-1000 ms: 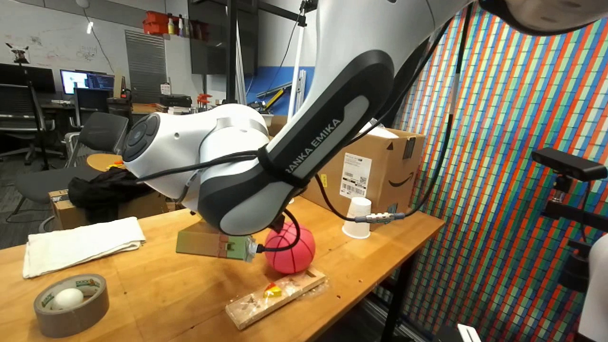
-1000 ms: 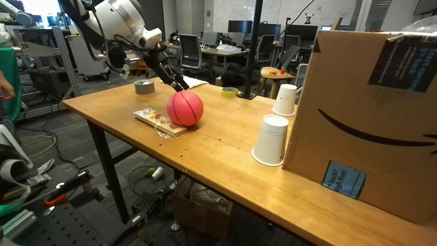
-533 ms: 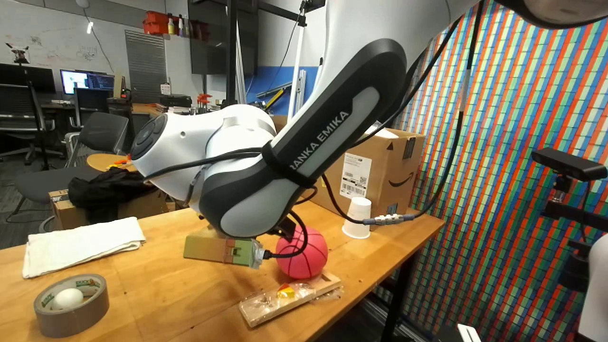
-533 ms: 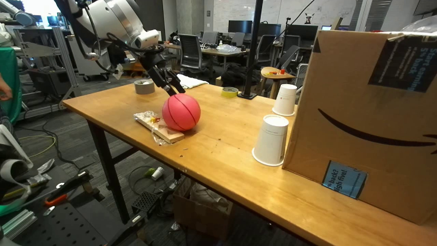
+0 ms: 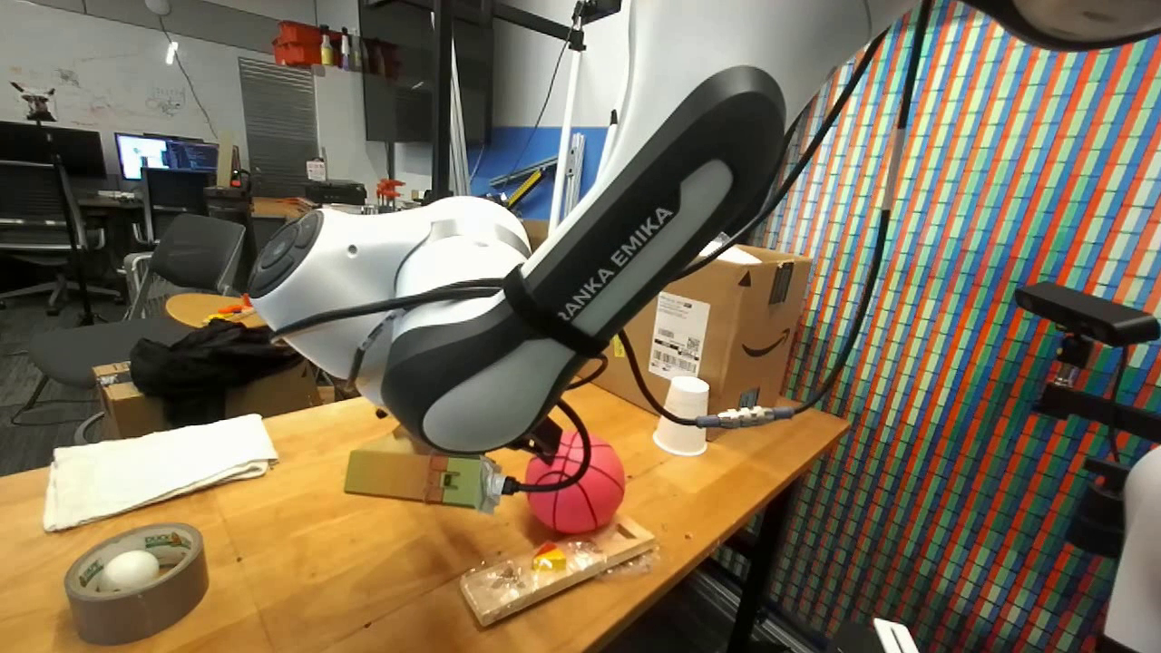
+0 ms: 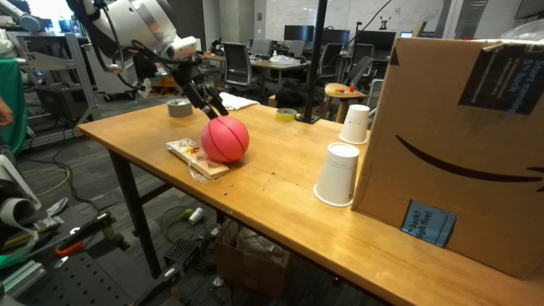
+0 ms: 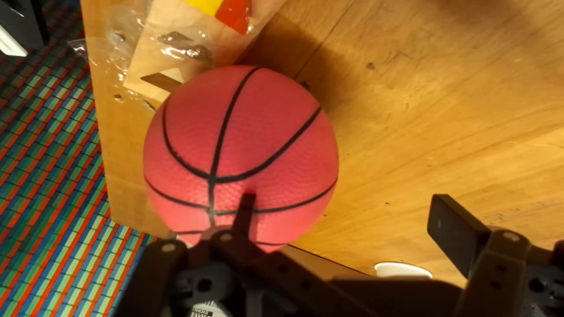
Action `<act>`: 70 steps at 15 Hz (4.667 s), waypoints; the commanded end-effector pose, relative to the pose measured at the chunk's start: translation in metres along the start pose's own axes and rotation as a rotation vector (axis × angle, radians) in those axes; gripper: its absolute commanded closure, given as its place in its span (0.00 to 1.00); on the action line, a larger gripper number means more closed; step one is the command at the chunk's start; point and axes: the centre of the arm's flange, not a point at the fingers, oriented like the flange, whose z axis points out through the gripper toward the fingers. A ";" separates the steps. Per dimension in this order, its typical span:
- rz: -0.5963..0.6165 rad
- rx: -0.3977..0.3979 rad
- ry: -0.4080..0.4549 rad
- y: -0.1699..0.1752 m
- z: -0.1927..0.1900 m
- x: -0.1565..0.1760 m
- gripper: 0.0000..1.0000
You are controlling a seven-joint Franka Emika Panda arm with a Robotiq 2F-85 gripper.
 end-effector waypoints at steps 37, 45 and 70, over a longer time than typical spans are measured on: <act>-0.010 0.166 0.248 -0.073 0.082 0.135 0.00; -0.228 0.334 -0.002 -0.043 0.002 -0.045 0.00; -0.109 0.210 -0.178 -0.029 -0.030 -0.059 0.00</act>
